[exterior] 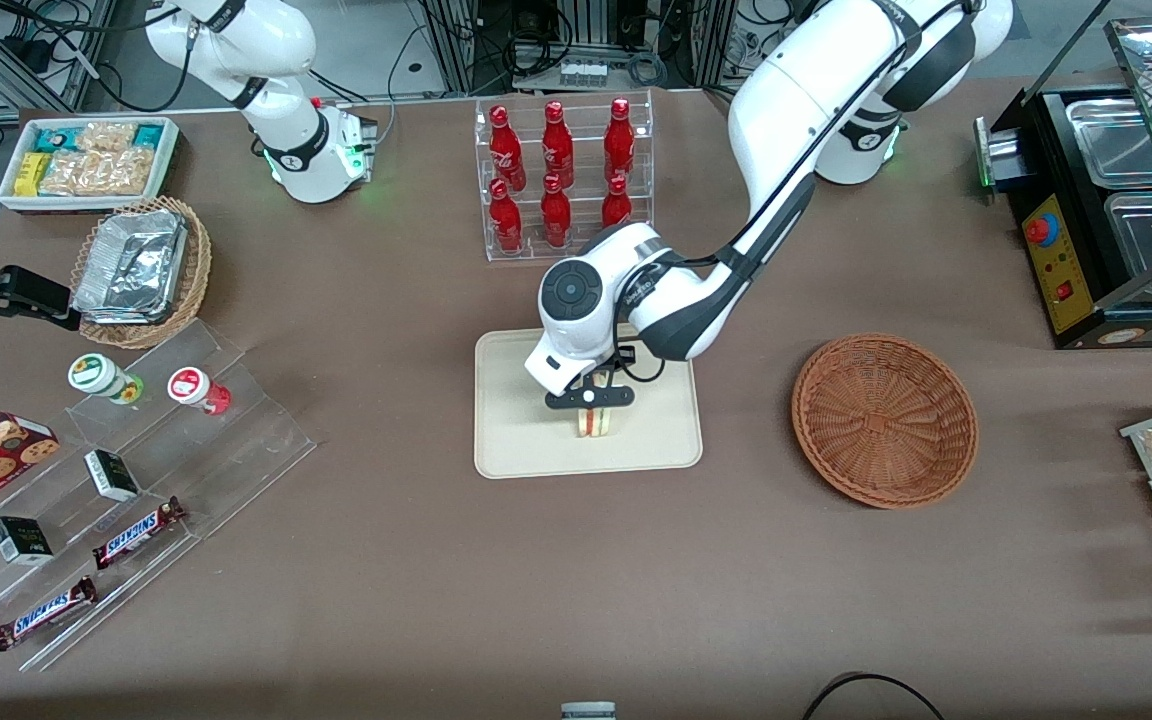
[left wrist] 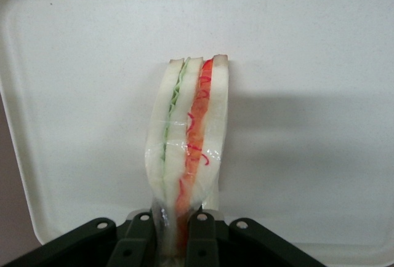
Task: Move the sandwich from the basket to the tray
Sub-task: 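Lower the sandwich onto the tray and open the left gripper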
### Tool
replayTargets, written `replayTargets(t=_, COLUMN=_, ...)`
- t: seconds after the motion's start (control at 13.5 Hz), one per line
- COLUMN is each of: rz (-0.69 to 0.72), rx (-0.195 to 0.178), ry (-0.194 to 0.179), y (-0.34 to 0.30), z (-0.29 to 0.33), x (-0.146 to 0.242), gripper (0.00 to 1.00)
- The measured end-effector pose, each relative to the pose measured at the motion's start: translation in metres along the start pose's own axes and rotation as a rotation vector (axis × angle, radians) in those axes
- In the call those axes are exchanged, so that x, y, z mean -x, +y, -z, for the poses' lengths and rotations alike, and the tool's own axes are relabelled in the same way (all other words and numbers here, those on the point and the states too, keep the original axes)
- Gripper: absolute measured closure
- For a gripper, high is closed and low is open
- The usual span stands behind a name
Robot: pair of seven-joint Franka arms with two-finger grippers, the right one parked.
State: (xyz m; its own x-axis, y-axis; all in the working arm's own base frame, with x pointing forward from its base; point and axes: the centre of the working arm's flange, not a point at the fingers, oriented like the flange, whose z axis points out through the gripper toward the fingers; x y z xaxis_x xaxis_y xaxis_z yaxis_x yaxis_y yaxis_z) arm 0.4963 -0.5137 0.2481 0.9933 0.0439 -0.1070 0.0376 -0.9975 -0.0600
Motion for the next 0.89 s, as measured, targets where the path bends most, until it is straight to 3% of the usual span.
replayTargets(t=0.52, rz=0.045, rx=-0.004, ry=-0.007, y=0.0020, z=-0.0070, x=0.0000, gripper=0.83)
replayTargets(t=0.66, rz=0.047, rx=-0.004, ry=-0.008, y=0.0022, z=-0.0077, x=0.0001, gripper=0.68)
replayTargets(t=0.89, rz=0.049, rx=-0.004, ry=-0.008, y=0.0025, z=-0.0078, x=0.0002, gripper=0.38)
